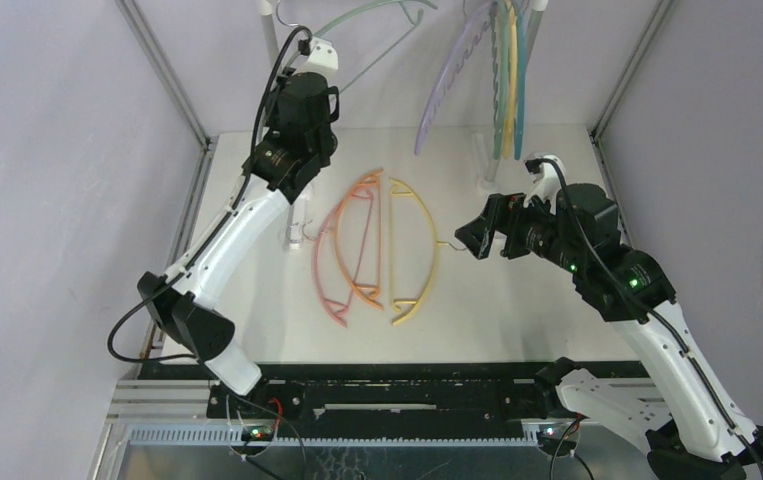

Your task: Organize the hangers

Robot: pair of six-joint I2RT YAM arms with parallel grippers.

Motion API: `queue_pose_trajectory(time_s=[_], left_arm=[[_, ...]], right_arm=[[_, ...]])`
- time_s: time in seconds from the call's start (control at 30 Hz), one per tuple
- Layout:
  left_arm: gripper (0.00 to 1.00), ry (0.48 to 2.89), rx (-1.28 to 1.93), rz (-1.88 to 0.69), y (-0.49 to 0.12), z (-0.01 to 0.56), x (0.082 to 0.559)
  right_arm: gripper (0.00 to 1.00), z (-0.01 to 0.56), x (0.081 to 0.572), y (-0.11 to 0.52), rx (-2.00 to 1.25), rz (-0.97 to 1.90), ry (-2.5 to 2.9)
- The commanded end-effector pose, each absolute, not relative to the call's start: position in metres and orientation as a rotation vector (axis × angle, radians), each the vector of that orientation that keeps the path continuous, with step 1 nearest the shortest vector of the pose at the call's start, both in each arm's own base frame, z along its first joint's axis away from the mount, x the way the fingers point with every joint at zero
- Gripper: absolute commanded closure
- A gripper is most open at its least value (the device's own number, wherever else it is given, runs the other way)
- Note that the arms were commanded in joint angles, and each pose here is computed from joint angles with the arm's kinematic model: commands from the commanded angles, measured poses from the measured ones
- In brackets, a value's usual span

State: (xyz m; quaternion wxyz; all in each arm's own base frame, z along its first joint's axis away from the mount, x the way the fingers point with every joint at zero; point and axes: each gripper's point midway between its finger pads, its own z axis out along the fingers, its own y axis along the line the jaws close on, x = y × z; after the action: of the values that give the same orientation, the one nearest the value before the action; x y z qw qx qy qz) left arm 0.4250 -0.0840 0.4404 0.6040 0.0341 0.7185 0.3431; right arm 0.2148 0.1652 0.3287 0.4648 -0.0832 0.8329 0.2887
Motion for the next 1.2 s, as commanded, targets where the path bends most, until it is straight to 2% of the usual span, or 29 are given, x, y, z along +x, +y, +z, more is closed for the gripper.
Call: queue_pose_trajectory(time_s=[0.0,0.57,0.97,1.1,1.13,1.17], left_arm=[[1.0,1.578,-0.043,0.665,-0.086,0.473,0.432],[1.0,1.579,0.012,0.706,-0.09,0.479,0.449],[1.0,1.741,0.168,0.645,-0.121,0.417,0.482],[1.0,1.746,0.178,0.616,-0.128,0.414,0.488],[0.97,1.747,0.188,0.588,-0.132,0.414,0.489],[0.83,1.75,0.196,0.557,-0.136,0.413,0.489]], right_arm=[[0.0,0.357,0.218,0.161,-0.182,0.715,1.95],[0.0,0.351,0.221,0.162,-0.19,0.715,1.969],[0.0,0.348,0.223,0.161,-0.201,0.713,1.981],[0.0,0.347,0.224,0.161,-0.198,0.713,1.986],[0.0,0.346,0.224,0.161,-0.197,0.712,1.987],[0.0,0.346,0.224,0.16,-0.195,0.709,1.989]])
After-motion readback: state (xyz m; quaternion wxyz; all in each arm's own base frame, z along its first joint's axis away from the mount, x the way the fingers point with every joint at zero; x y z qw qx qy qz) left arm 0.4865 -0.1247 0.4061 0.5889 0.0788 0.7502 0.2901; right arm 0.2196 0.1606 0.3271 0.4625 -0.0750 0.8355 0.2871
